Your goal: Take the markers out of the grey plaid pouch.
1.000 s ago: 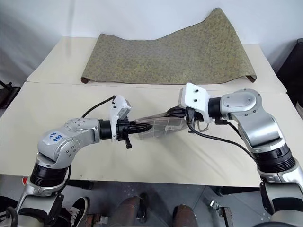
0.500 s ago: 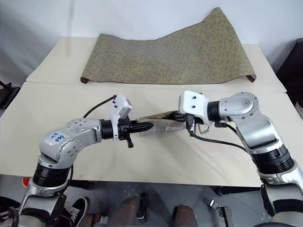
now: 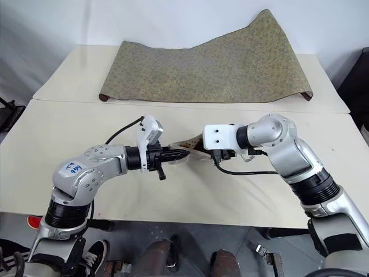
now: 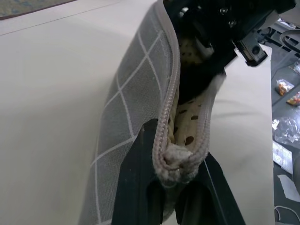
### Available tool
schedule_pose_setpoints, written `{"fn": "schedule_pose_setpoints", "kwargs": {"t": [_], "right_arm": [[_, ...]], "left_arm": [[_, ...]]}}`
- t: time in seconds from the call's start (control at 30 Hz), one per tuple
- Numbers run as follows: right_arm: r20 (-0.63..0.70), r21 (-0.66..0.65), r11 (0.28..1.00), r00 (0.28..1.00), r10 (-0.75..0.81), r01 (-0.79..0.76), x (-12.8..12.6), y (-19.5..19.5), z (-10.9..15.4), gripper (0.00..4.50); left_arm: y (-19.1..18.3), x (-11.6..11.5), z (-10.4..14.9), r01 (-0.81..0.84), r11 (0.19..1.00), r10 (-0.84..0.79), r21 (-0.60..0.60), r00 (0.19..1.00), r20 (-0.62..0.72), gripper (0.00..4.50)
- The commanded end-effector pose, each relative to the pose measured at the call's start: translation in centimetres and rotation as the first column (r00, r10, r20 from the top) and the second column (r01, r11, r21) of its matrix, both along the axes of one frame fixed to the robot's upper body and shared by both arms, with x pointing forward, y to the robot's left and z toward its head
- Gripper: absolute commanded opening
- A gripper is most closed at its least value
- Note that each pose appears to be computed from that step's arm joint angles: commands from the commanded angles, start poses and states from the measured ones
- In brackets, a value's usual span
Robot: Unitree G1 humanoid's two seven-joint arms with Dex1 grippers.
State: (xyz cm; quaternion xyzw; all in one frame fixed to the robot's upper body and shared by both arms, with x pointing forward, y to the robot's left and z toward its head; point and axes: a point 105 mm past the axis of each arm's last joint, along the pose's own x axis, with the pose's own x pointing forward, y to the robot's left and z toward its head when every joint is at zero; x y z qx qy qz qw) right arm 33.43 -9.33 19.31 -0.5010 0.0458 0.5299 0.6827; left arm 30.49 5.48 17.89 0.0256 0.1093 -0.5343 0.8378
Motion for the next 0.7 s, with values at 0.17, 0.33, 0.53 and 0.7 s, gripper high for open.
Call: {"fn": "schedule_pose_setpoints", "kwargs": {"t": [0.17, 0.33, 0.53, 0.7], "right_arm": [[0.023, 0.013, 1.000, 1.000, 0.001, -0.001, -0.2, 0.3, 0.9, 4.47], [0.048, 0.072, 0.997, 0.999, 0.011, -0.015, -0.3, 1.1, 2.0, 4.47], [0.041, 0.094, 0.995, 0.999, 0.025, -0.029, -0.9, 1.5, 2.3, 3.22], [0.055, 0.052, 0.998, 0.998, 0.043, -0.046, -1.0, 1.8, 1.5, 2.23]], "left_arm": [[-0.2, -0.2, 1.2, 0.016, 0.997, -0.016, -0.071, 1.000, 0.013, 0.00], [0.0, -0.4, 1.9, 0.035, 0.982, -0.044, -0.185, 0.998, -0.042, 0.00], [0.3, -0.7, 1.6, 0.049, 0.976, -0.063, -0.213, 0.996, -0.057, 0.00], [0.3, -0.9, 1.3, 0.057, 0.980, -0.067, -0.191, 0.997, -0.043, 0.00]]}}
